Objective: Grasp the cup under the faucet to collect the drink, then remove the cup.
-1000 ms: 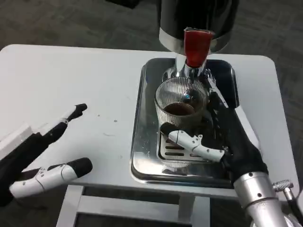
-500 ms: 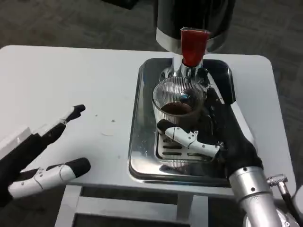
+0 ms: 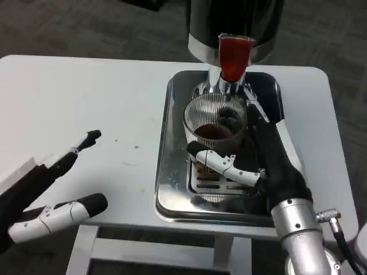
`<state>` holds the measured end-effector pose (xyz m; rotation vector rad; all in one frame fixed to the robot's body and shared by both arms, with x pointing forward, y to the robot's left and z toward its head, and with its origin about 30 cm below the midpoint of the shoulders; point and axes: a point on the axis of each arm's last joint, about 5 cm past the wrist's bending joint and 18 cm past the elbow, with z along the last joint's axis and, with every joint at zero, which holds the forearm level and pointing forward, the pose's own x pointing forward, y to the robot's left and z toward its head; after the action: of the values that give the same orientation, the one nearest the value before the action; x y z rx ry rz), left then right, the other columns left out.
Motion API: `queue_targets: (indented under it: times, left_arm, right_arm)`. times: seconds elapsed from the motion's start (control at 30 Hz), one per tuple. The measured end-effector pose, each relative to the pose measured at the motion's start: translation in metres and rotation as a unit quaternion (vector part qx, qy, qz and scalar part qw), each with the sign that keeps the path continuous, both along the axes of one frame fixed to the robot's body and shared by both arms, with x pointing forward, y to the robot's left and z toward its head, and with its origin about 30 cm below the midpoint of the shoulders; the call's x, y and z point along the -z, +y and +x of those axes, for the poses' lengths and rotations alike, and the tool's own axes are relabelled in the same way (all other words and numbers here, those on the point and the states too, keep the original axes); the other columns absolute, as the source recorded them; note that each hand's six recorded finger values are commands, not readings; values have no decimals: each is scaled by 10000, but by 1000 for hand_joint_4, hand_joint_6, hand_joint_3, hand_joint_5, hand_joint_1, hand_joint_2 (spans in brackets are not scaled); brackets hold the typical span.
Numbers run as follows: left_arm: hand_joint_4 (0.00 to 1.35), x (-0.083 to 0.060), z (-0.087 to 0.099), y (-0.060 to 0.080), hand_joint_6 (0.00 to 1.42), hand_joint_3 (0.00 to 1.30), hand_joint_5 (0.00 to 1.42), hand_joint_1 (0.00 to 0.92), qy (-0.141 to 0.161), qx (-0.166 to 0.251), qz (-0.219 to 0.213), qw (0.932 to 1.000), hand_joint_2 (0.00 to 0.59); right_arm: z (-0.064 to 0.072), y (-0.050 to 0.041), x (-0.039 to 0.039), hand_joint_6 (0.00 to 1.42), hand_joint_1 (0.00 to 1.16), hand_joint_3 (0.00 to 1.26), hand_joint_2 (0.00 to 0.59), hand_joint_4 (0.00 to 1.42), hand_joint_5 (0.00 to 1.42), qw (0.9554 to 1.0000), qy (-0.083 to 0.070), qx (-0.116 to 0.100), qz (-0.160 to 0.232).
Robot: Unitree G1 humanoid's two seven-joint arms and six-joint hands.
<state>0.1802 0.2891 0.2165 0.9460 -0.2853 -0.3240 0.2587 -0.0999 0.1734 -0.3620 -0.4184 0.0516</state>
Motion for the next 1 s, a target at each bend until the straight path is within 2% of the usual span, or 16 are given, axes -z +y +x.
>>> queue_targets:
  times: [0.47,1.0]
  left_arm:
    - [0,12,-17,12,0,0,0,0,34,-34,1,10000,42]
    - [0,6,-20,6,0,0,0,0,17,-18,10,10000,42]
  right_arm:
    - [-4,33,-3,385,782,327,143,490,544,10000,-25,33,-36]
    - [-12,62,-1,552,804,547,156,590,688,10000,-37,70,-9]
